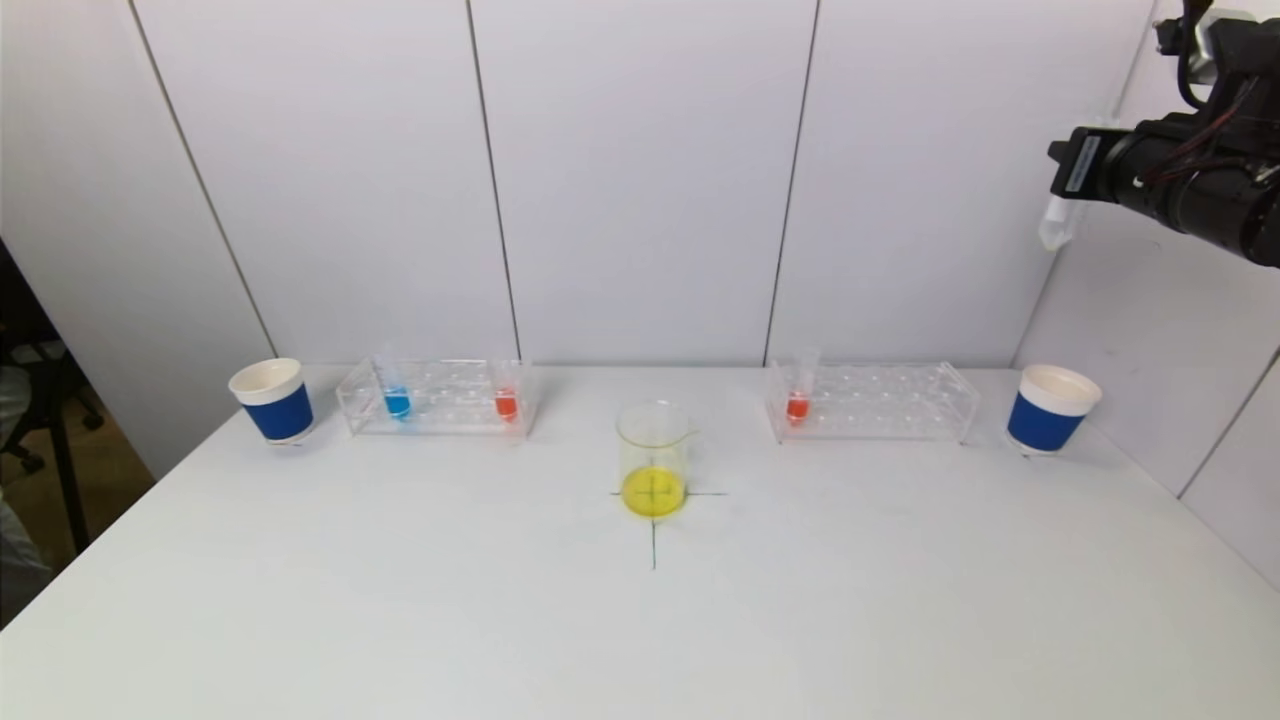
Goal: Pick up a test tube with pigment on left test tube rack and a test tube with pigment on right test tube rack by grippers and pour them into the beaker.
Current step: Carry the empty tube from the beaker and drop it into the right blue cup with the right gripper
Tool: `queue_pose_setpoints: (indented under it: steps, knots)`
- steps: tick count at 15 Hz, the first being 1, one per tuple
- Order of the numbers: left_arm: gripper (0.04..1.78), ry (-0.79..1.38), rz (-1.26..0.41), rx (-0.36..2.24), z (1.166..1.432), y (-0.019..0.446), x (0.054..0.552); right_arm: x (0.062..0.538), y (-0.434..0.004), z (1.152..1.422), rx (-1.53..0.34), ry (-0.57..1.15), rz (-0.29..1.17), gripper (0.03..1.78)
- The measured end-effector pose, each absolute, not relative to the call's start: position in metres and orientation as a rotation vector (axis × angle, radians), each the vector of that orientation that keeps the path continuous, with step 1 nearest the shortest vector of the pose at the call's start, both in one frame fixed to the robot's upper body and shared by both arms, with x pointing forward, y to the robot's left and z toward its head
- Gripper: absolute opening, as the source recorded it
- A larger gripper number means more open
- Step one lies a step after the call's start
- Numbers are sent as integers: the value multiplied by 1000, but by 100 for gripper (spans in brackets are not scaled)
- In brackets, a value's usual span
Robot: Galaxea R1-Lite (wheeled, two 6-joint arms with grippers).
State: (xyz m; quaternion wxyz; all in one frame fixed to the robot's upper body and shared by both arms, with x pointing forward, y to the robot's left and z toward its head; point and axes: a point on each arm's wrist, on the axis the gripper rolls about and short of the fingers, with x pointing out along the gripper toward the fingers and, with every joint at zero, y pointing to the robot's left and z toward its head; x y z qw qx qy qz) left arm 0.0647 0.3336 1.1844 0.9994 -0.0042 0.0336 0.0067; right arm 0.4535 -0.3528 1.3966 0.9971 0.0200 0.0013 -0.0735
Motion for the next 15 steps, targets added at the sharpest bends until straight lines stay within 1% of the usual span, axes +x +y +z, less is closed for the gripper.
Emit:
queue_pose_setpoints:
  steps: [4,9,11,15]
  knots:
    - [176,67,13,-9,1184,334,65,456,-382,1382,70,37,-201,49]
    - [176,67,13,-9,1184,334,65,466,-405,1354,85,104,-236,49]
    - [176,66,13,-9,1185,334,65,472,-410,1346,83,77,-241,49]
    - [176,67,14,-9,1184,334,65,483,-422,1316,83,67,-262,49]
